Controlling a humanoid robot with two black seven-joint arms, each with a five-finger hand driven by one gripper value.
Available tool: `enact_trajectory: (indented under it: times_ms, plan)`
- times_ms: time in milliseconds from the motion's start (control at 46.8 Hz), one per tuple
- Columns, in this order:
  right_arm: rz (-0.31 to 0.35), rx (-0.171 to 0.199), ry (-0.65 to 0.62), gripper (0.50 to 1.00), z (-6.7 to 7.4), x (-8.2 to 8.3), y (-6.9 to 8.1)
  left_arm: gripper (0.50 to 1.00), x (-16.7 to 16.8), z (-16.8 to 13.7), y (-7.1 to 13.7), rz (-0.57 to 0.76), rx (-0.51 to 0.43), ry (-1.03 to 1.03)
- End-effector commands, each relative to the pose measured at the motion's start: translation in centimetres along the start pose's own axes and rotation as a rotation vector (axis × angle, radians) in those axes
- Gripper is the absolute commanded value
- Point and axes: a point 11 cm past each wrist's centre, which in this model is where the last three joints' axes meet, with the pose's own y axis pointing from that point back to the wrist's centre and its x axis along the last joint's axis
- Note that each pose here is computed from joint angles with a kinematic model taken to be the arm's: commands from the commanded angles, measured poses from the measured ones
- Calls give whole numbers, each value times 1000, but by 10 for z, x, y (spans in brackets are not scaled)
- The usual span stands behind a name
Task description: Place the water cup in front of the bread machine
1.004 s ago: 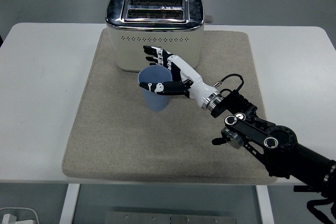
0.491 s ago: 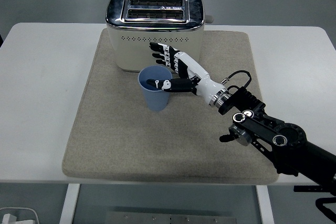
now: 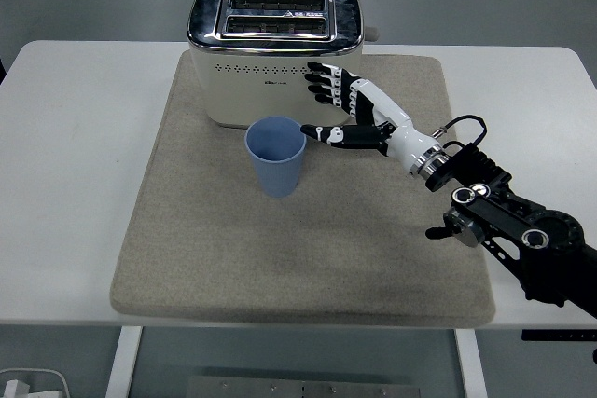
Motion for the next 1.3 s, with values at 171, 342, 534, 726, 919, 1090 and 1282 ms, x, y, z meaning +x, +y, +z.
enact_trajectory:
  times_ms: [171, 342, 534, 726, 919, 1090, 1282]
  plan:
    - [4, 1, 21, 926, -5, 16, 11, 1000, 0, 0, 0, -1, 0, 0]
    - [10, -3, 36, 926, -6, 24, 16, 1000, 0, 0, 0, -1, 0, 0]
    - [28, -17, 60, 926, -5, 39, 24, 1000, 0, -1, 0, 0, 1, 0]
    - [56, -40, 61, 926, -8, 67, 36, 1000, 0, -1, 0, 0, 1, 0]
    - [120, -31, 8, 926, -25, 98, 36, 1000, 0, 0, 0, -1, 0, 0]
    - [167, -16, -65, 926, -36, 116, 34, 1000, 0, 0, 0, 2, 0, 0]
    - [186, -172, -179, 928, -27, 129, 30, 1000, 0, 0, 0, -1, 0, 0]
